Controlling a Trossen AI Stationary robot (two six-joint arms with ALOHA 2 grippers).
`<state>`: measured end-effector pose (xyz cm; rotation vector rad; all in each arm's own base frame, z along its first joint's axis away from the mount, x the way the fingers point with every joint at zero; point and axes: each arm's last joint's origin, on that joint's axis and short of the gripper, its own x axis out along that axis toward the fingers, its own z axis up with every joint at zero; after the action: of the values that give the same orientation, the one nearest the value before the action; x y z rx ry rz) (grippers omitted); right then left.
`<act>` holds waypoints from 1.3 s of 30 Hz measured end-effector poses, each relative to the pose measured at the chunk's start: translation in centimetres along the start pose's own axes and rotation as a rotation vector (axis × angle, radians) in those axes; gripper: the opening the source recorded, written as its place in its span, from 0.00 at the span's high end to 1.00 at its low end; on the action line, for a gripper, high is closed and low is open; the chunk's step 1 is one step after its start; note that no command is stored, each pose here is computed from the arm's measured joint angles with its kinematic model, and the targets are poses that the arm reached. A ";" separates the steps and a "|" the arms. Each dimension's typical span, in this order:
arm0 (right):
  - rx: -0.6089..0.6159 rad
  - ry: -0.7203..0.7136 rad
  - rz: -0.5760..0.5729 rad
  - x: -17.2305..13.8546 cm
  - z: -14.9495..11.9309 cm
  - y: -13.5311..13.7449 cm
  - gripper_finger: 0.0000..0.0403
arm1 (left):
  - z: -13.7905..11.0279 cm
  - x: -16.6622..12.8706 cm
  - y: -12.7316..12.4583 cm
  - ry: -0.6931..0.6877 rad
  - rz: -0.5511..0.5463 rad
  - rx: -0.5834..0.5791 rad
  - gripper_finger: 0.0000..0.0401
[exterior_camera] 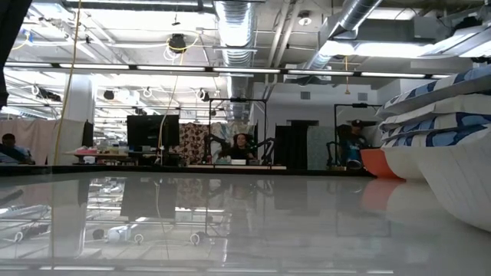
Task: Nest bowls inside each other
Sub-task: Stack the pink bowl on top of the white blue patterned bowls
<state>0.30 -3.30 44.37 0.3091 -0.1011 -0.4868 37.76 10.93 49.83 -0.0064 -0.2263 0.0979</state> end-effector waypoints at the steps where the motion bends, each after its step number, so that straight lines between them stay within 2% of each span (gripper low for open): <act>1: -0.004 0.012 0.004 0.2 -0.6 0.4 0.78 | 0.3 -0.3 0.1 0.056 0.065 0.023 0.70; 4: -0.005 0.019 0.029 0.9 -1.6 2.1 0.78 | 0.5 -1.2 0.6 0.234 0.249 0.102 0.70; 7: -0.024 -0.009 0.044 1.6 -1.4 4.2 0.78 | -1.3 -2.3 1.1 0.475 0.357 0.116 0.70; 9: -0.025 -0.062 0.025 1.9 -0.4 5.4 0.78 | -3.2 -3.2 1.2 0.656 0.352 0.055 0.70; 11: -0.051 -0.118 0.003 2.2 0.7 6.3 0.78 | -5.2 -3.6 0.8 0.794 0.299 -0.025 0.70; 13: -0.075 -0.170 -0.017 2.2 1.8 6.7 0.78 | -7.2 -3.8 -0.3 0.891 0.241 -0.096 0.70; 16: -0.020 -0.229 -0.046 1.9 3.3 5.9 0.78 | -10.0 -3.6 -3.0 0.977 0.163 -0.170 0.70; 20: 0.018 -0.229 -0.063 1.2 3.8 4.1 0.78 | -11.7 -2.4 -7.9 0.893 0.057 -0.168 0.70; 22: 0.028 -0.177 -0.125 0.9 3.6 3.0 0.78 | -11.5 -1.8 -10.4 0.803 0.000 -0.162 0.70; 25: 0.039 -0.084 -0.264 0.6 2.5 1.4 0.78 | -9.9 -0.7 -13.4 0.583 -0.062 -0.183 0.70; 27: 0.024 -0.071 -0.263 0.5 1.5 0.6 0.78 | -7.6 -0.5 -14.6 0.437 -0.083 -0.216 0.70; 30: 0.130 -0.078 -0.244 0.3 0.0 -0.5 0.78 | -3.4 -0.6 -15.0 0.253 -0.067 -0.231 0.70; 33: 0.172 -0.078 -0.234 0.2 -1.8 -1.4 0.78 | 0.5 -1.4 -14.6 0.173 -0.011 -0.181 0.70; 36: 0.229 -0.044 -0.180 0.3 -4.1 -1.6 0.78 | 2.6 -2.2 -13.5 0.175 0.088 -0.074 0.70; 39: 0.251 0.027 -0.120 0.5 -6.3 -1.1 0.78 | 3.2 -2.9 -11.5 0.270 0.199 -0.015 0.70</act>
<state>1.32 -2.76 38.10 0.5701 -0.1185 -0.5895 35.30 -0.81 52.53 -0.0567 0.0438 0.2911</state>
